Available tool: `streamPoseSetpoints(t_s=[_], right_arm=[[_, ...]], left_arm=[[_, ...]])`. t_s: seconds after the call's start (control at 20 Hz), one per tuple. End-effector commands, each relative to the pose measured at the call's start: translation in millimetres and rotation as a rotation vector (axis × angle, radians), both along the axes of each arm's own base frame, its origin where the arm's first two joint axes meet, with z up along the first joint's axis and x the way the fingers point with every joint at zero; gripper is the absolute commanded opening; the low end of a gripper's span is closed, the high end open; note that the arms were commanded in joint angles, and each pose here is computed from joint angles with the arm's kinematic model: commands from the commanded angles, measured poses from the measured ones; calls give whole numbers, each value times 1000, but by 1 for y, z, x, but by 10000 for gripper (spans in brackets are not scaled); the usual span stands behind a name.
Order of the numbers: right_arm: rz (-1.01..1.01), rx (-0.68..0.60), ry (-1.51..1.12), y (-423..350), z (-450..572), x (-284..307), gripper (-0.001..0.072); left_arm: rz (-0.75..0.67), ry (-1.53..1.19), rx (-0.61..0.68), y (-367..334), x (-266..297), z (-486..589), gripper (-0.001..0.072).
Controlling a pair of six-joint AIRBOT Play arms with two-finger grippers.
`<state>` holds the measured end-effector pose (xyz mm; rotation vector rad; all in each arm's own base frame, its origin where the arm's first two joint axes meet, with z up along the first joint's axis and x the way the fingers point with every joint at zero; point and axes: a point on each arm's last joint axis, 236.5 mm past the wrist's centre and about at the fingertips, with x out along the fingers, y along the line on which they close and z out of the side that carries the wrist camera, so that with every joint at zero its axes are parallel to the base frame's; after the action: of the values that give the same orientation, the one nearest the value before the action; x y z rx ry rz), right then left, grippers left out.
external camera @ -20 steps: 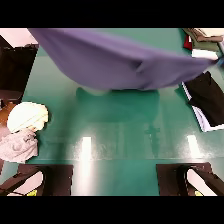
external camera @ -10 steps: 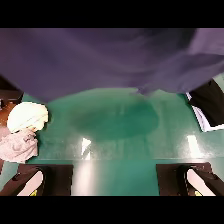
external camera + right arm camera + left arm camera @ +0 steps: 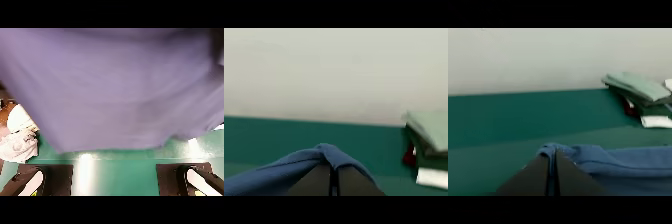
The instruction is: Fold the shirts.
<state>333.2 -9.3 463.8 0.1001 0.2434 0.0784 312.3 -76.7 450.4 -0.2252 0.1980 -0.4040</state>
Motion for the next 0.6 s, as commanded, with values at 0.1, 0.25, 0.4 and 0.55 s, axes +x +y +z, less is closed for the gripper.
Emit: streamPoseSetpoints(t_s=[0.1,0.25,0.4,0.55], right_arm=[[47,179,771,-15,-234,60,13],[52,241,953,-17,-322,88,13],[27,259,908,-17,-368,136,13],[-4,253,754,-15,-379,190,13]], left_arm=[[-49,554,-61,11,80,-198,25],[-103,687,-45,2,121,-275,25],[-48,640,-65,4,180,-316,25],[61,536,-123,21,227,-325,25]])
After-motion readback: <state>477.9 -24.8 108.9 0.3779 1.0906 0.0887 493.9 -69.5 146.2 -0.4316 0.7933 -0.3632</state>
